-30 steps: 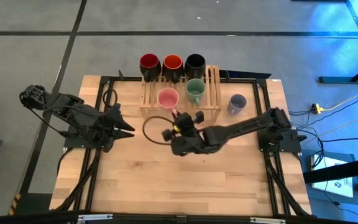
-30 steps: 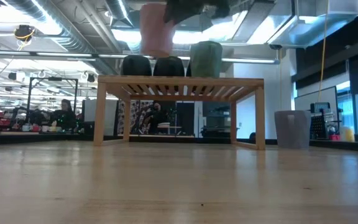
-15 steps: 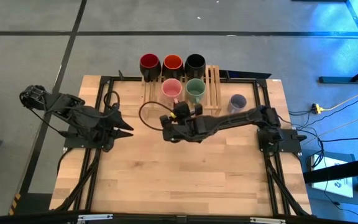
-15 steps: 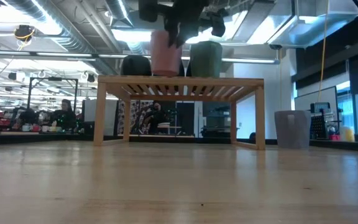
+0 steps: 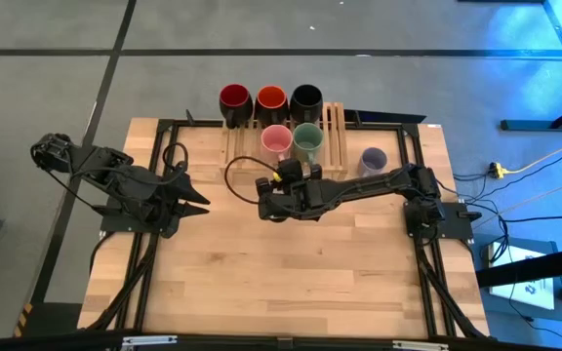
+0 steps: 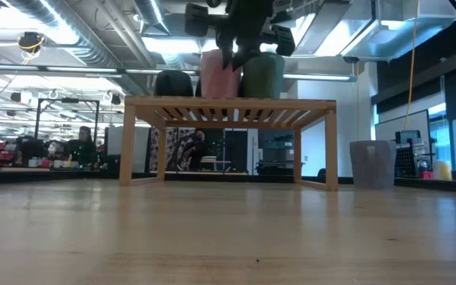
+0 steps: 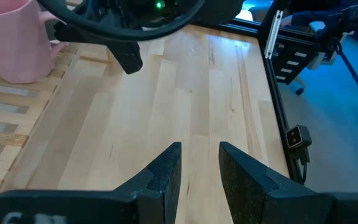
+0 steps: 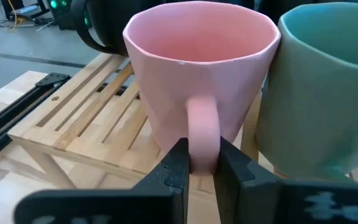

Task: Place coffee mugs
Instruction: Put the pink mug on the shelf, then put the blue mug on the shelf

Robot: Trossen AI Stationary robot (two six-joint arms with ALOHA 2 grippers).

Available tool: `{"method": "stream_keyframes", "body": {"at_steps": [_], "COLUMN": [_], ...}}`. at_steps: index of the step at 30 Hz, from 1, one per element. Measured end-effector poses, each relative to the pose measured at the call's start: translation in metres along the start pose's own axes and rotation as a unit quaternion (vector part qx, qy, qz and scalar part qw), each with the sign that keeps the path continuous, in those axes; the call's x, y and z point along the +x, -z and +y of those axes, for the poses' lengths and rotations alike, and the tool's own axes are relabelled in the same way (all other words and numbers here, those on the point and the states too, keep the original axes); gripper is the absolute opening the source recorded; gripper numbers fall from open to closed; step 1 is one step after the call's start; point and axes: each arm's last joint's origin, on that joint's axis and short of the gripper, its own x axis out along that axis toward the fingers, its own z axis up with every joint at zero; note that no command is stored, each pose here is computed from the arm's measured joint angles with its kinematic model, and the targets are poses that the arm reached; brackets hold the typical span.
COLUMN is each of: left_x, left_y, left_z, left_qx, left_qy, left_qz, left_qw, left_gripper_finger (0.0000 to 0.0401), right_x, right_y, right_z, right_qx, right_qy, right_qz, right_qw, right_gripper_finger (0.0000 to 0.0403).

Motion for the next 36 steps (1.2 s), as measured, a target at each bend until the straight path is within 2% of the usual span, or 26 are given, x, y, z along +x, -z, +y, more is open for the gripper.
{"method": "stream_keyframes", "body": {"at_steps": [11,19,24,30,34,36], "left_x": [0.000,0.000,0.000,0.000,0.000,0.000], "left_y": [-0.001,-0.001,-0.001,-0.001,-0.001,-0.001], "left_z": [0.000,0.000,0.000,0.000,0.000,0.000], "left_qx": [-0.001,-0.001,-0.001,-0.001,-0.001,-0.001], "left_qy": [0.000,-0.002,-0.002,-0.002,-0.001,-0.003], "left_qz": [-0.003,-0.004,-0.004,-0.004,-0.004,-0.005], "left_qw": [1.000,1.000,1.000,1.000,1.000,1.000], "left_gripper_finger": [0.0102,0.0102,0.0102,0.0102,0.0102,0.0102], "right_x": [0.003,0.003,-0.008,-0.048,-0.082,-0.095], "right_y": [0.000,0.000,-0.009,-0.016,-0.010,-0.002], "right_z": [-0.001,0.000,0.001,-0.005,-0.022,-0.030], "right_qx": [0.005,-0.008,-0.037,-0.116,-0.166,-0.173], "right_qy": [0.000,-0.002,-0.027,-0.061,-0.019,0.006], "right_qz": [0.003,0.007,0.061,0.178,0.220,0.226], "right_qw": [1.000,1.000,0.997,0.975,0.961,0.959], "right_gripper_finger": [0.0057,0.0143,0.0189,0.0206,0.0206,0.0206]}}
